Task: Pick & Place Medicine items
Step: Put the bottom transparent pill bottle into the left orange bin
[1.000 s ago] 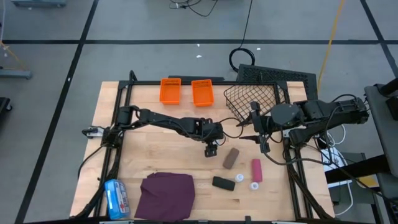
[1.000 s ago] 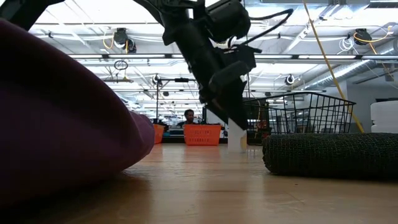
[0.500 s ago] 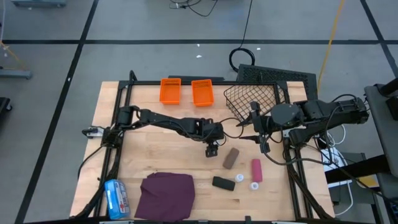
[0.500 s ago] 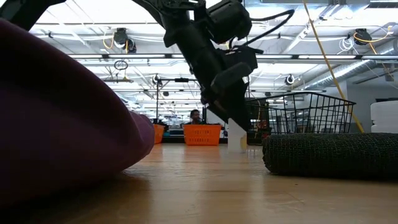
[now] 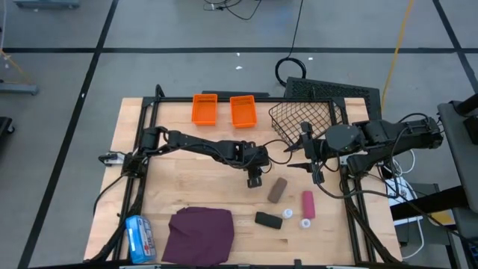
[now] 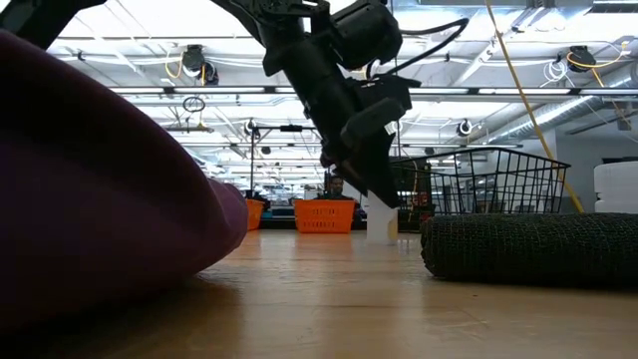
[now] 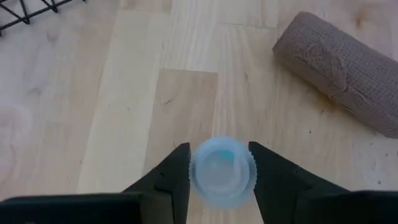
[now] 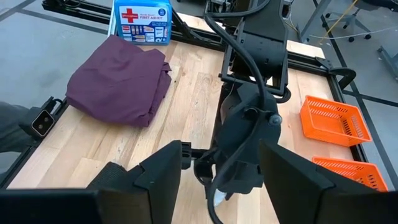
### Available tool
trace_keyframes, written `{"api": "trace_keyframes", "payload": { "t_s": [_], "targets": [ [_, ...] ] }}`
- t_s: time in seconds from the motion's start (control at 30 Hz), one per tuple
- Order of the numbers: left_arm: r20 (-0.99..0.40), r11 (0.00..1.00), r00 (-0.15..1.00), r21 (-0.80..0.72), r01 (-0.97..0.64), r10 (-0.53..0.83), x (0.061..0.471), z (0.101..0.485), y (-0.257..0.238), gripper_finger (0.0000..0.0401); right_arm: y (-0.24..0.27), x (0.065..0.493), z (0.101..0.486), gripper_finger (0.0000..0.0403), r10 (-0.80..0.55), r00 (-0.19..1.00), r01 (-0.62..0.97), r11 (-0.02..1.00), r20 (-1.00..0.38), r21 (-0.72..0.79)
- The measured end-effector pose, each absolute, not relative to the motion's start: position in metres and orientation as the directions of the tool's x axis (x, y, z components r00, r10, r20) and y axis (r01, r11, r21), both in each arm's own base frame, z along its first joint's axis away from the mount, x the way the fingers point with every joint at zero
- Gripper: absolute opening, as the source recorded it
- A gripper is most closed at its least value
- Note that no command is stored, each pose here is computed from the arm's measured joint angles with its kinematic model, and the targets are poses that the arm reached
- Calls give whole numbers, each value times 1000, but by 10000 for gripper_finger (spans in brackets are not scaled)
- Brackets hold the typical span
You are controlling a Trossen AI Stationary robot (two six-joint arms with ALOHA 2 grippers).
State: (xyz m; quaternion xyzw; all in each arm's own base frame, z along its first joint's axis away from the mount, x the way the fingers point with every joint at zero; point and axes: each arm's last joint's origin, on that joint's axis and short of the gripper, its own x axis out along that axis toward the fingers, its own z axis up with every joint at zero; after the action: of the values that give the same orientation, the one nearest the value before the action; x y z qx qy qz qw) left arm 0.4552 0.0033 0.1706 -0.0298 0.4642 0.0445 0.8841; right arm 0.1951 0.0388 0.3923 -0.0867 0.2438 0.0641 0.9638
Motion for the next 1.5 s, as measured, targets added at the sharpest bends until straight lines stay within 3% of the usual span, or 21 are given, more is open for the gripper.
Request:
{"api": "trace_keyframes", "payload": {
  "t_s": [0.17,0.47,0.67,0.83,1.0,1.23,1.5],
  "targets": [
    [-829,995,558,-9,-103,50,445,193,7,138,39,195,392,199,80,871,-167,976,-485,-138],
    [-761,981,623,102,-164,184,390,295,34,138,37,189,395,199,78,878,-174,971,-472,-163],
    [-692,932,642,135,-336,332,337,352,80,138,36,182,399,199,80,888,-173,971,-453,-168],
    [-662,860,602,133,-493,447,298,374,126,138,36,181,400,199,80,891,-175,969,-448,-176],
    [-657,792,563,86,-605,502,273,366,174,138,36,181,400,199,80,892,-178,967,-445,-183],
    [-686,707,530,-32,-706,499,244,300,226,138,36,181,400,199,80,892,-186,962,-445,-199],
    [-751,514,406,-103,-851,522,209,242,243,138,35,181,400,199,80,892,-197,954,-445,-225]
  ]
}}
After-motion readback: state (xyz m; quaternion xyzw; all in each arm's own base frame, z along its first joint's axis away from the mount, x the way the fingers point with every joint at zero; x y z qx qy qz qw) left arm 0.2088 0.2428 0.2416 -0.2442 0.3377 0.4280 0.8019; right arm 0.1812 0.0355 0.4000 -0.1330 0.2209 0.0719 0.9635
